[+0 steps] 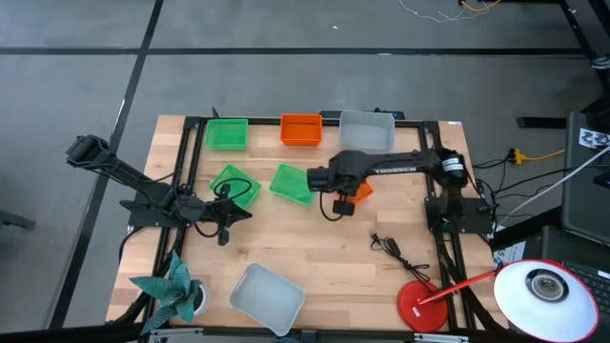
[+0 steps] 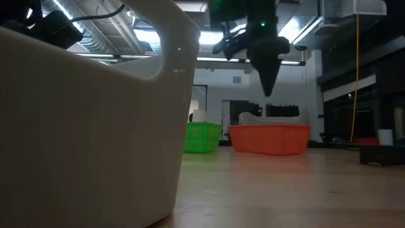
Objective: Stack baskets by color
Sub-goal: Stack the bottom orange bin on top of the top orange bin
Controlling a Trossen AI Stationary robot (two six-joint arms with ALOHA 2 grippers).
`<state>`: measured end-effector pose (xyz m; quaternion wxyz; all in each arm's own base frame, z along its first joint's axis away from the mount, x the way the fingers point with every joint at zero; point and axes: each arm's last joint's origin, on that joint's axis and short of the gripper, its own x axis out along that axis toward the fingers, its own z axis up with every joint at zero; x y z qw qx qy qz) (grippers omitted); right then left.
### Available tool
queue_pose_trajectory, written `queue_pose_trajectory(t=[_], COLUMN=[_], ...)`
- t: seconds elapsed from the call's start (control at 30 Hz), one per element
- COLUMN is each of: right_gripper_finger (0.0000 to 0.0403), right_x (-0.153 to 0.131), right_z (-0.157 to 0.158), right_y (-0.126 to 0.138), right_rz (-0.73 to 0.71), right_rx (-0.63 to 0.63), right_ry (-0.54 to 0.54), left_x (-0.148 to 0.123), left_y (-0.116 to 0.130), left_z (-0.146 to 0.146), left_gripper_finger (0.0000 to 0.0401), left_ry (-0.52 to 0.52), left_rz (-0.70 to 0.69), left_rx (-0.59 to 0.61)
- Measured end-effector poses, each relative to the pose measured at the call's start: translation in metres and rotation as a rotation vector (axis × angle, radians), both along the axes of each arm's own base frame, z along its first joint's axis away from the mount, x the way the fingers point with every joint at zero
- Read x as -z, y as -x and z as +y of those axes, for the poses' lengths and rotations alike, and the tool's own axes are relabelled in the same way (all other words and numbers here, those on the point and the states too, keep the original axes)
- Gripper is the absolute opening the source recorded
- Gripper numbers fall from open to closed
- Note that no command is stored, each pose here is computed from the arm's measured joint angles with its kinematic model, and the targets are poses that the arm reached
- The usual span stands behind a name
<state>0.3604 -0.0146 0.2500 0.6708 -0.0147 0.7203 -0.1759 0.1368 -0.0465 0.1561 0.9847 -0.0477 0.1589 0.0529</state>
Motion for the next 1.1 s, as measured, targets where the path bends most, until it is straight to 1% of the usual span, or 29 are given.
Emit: queue_pose_trajectory(t=[0.1,0.2,0.33,0.4,0.5,0.57,0.67,0.87,1.1], right_gripper_finger=[0.0000,0.0000,0.0000,0.0000,0.0000,0.0000,0.0000,0.0000,0.0000], right_x=[0.009,0.022,0.041,0.048,0.063,0.071,0.081,0.085,0.079], right_z=[0.007,0.008,0.005,0.003,0.001,0.001,-0.002,-0.012,-0.027], right_y=[0.011,0.030,0.055,0.064,0.078,0.088,0.101,0.115,0.116], right_rz=[-0.097,-0.184,-0.316,-0.398,-0.451,-0.443,-0.395,-0.283,-0.240], right_rx=[0.023,0.074,0.118,0.131,0.139,0.143,0.153,0.161,0.115], right_ry=[0.086,0.101,0.090,0.053,-0.009,-0.029,-0.018,0.089,0.180], left_x=[0.000,0.000,-0.001,-0.001,-0.001,-0.001,-0.001,-0.002,-0.002], left_y=[0.000,0.000,0.000,0.000,0.000,0.000,0.000,0.000,0.000], left_z=[0.000,0.000,0.000,0.000,0.000,0.000,0.000,0.001,0.001], left_gripper_finger=[0.0000,0.0000,0.0000,0.0000,0.0000,0.0000,0.0000,0.0000,0.0000], left_ry=[0.000,0.003,0.007,0.007,0.028,0.030,0.029,0.023,0.022], left_rz=[0.000,-0.002,-0.009,-0.009,-0.012,-0.012,-0.016,-0.022,-0.022], left_rx=[0.000,-0.001,-0.001,-0.001,-0.008,-0.009,-0.014,-0.035,-0.035])
